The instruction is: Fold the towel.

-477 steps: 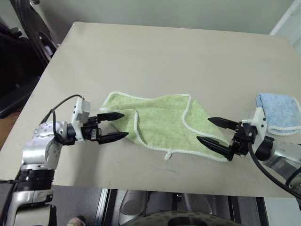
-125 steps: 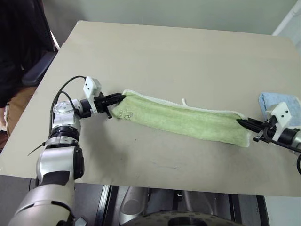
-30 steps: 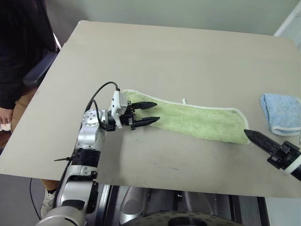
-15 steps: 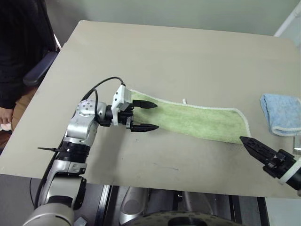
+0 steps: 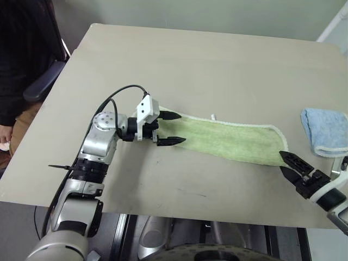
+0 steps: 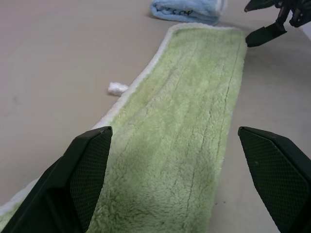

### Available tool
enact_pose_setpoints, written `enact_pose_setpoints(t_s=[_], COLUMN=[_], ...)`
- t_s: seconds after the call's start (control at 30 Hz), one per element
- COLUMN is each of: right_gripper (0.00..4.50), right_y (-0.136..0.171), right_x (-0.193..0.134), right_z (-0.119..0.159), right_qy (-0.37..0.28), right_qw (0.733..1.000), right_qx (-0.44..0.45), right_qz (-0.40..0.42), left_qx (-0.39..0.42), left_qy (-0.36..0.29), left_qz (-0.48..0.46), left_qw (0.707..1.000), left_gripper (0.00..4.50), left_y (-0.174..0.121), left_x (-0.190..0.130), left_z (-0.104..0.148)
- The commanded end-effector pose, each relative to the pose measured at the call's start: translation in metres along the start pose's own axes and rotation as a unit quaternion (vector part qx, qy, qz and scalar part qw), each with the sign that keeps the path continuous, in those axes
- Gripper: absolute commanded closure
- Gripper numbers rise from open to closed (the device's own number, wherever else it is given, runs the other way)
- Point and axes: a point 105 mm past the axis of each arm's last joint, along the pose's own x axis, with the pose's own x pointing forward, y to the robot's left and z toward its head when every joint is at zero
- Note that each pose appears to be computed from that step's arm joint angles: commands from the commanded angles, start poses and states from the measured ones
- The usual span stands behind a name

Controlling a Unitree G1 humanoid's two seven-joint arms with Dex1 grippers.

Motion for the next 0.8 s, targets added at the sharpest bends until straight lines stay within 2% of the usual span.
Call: enact_pose_setpoints(t_s=[0.03,0.4,0.5,0.8], right_gripper=[0.0,0.0,0.59,3.75], right_y=[0.005,0.013,0.009,0.012], right_x=[0.004,0.017,0.016,0.014], right_z=[-0.002,0.001,0.005,0.007], right_qy=[-0.001,-0.032,-0.038,-0.036], right_qw=[1.0,0.998,0.998,0.998], right_qx=[0.014,0.04,0.033,0.028], right_qz=[0.011,0.032,0.023,0.031], left_qx=[0.008,0.012,0.007,0.023], left_qy=[-0.011,-0.022,-0.036,-0.028], left_qz=[0.001,-0.015,-0.017,-0.029], left_qw=[1.0,1.0,0.999,0.999], left_gripper=[0.02,0.02,0.0,0.0], left_y=[0.001,-0.006,-0.007,-0.006], left_x=[0.002,0.005,0.005,0.009], left_z=[0.007,0.003,0.005,0.003])
